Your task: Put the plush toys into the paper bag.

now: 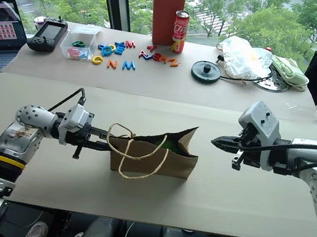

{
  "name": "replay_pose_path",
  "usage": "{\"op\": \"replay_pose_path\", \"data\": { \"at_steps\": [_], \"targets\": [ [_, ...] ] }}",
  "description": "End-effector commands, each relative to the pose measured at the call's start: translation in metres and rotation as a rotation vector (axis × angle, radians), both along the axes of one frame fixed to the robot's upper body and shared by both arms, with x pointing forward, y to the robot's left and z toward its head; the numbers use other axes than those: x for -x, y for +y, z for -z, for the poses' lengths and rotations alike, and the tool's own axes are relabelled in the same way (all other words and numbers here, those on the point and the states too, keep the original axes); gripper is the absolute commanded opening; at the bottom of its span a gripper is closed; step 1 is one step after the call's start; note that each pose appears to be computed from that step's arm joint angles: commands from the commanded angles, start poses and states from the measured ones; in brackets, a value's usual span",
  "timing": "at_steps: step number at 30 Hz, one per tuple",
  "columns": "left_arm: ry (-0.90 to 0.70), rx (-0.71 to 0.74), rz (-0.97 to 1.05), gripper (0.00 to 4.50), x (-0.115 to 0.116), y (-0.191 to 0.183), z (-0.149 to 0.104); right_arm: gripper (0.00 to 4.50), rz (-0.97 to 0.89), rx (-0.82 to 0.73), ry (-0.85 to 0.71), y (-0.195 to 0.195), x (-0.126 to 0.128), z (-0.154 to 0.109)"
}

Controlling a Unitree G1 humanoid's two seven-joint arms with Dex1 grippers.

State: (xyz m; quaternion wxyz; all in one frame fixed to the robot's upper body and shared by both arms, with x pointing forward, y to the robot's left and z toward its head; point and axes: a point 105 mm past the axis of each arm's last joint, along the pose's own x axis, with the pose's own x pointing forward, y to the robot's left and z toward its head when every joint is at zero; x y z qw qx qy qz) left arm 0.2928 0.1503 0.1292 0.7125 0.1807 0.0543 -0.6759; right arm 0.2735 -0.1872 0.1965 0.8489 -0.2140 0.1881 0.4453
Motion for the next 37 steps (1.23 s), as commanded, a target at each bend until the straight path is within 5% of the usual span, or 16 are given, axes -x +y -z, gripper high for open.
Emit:
{"op": "replay_pose_path", "data": {
  "at_steps": [1,6,14,37],
  "targets": [
    [-0.05,0.031,-0.018,2.83,0.005,0.006,-0.035,0.0,-0.065,0.024,-0.059,0.003,0.005,-0.013],
    [-0.018,0.07,-0.039,2.83,0.018,0.013,-0.083,0.0,-0.13,0.026,-0.082,0.002,0.016,-0.024],
    [0.087,0.068,-0.023,2.83,0.043,0.022,-0.119,0.0,-0.235,-0.066,-0.176,0.011,0.025,-0.051],
    [0.065,0.126,-0.08,2.83,0.035,0.019,-0.123,0.0,-0.244,-0.111,-0.219,0.014,0.018,-0.06]
  ]
}}
